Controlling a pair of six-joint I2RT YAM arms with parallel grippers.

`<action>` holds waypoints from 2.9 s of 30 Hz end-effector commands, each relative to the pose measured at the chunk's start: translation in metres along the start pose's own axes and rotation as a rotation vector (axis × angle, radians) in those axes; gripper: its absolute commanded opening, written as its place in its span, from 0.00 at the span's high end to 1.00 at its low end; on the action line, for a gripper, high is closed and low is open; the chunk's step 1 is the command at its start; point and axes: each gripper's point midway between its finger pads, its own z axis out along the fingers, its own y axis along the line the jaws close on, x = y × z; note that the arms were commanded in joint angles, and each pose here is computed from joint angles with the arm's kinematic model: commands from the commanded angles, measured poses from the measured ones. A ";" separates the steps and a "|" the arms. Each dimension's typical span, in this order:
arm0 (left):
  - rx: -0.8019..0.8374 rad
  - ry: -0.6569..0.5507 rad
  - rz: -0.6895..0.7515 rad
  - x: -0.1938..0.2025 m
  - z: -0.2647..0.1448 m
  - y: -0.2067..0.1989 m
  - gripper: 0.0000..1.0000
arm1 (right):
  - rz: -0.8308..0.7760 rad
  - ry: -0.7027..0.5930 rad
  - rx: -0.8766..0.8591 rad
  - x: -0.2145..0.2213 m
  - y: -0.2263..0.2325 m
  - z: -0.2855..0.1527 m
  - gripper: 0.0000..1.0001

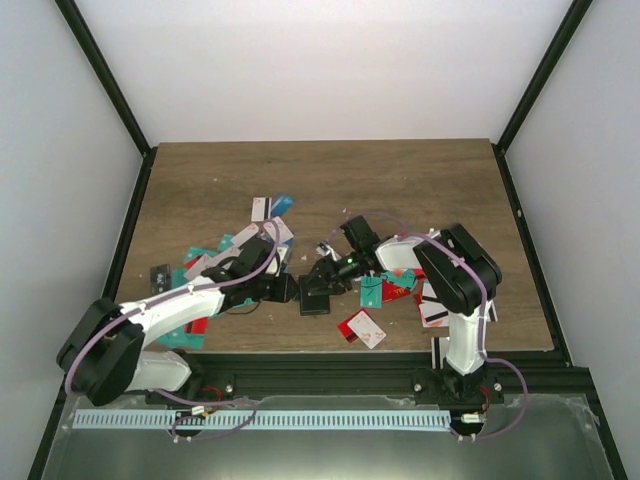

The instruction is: Put the credit cards into the card holder

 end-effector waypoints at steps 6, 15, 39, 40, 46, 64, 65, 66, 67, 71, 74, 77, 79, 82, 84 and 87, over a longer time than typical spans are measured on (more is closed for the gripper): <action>-0.061 0.042 0.018 -0.013 -0.002 0.010 0.64 | 0.108 -0.023 0.204 0.013 -0.054 0.002 0.51; 0.071 0.138 -0.005 -0.014 0.017 0.019 0.63 | 0.116 -0.017 0.202 0.020 -0.058 0.002 0.51; 0.184 0.144 0.006 -0.016 0.030 0.009 0.88 | 0.119 0.005 0.203 0.024 -0.059 0.003 0.51; 0.176 0.141 0.004 -0.017 0.030 0.011 0.87 | 0.118 0.004 0.204 0.024 -0.059 0.002 0.51; 0.138 0.135 0.000 -0.015 0.028 0.017 0.86 | 0.115 0.003 0.209 0.025 -0.058 0.001 0.51; 0.138 0.184 -0.025 -0.003 0.040 0.022 0.89 | 0.116 0.007 0.210 0.026 -0.058 0.001 0.51; 0.136 0.183 -0.025 -0.003 0.040 0.022 0.90 | 0.115 0.006 0.211 0.026 -0.059 0.001 0.51; 0.135 0.184 -0.025 -0.003 0.040 0.022 0.91 | 0.118 0.007 0.211 0.026 -0.059 0.001 0.51; 0.133 0.186 -0.026 -0.002 0.040 0.023 0.93 | 0.116 0.007 0.210 0.026 -0.059 0.001 0.51; 0.130 0.190 -0.033 -0.001 0.040 0.023 0.96 | 0.115 0.008 0.212 0.027 -0.060 0.002 0.51; 0.127 0.190 -0.040 0.000 0.038 0.023 0.96 | 0.115 0.008 0.211 0.026 -0.061 0.002 0.51; 0.125 0.184 -0.054 0.003 0.032 0.022 0.96 | 0.109 0.010 0.213 0.025 -0.060 0.002 0.51; 0.123 0.172 -0.063 0.005 0.027 0.022 0.96 | 0.105 0.013 0.214 0.025 -0.060 0.002 0.51; 0.127 0.152 -0.081 0.008 0.020 0.021 0.96 | 0.102 0.014 0.208 0.024 -0.058 0.002 0.51; 0.131 0.139 -0.091 0.010 0.016 0.021 0.96 | 0.100 0.019 0.208 0.025 -0.059 0.003 0.51; 0.154 0.118 -0.096 0.010 0.011 0.016 0.96 | 0.093 0.021 0.200 0.025 -0.057 0.002 0.51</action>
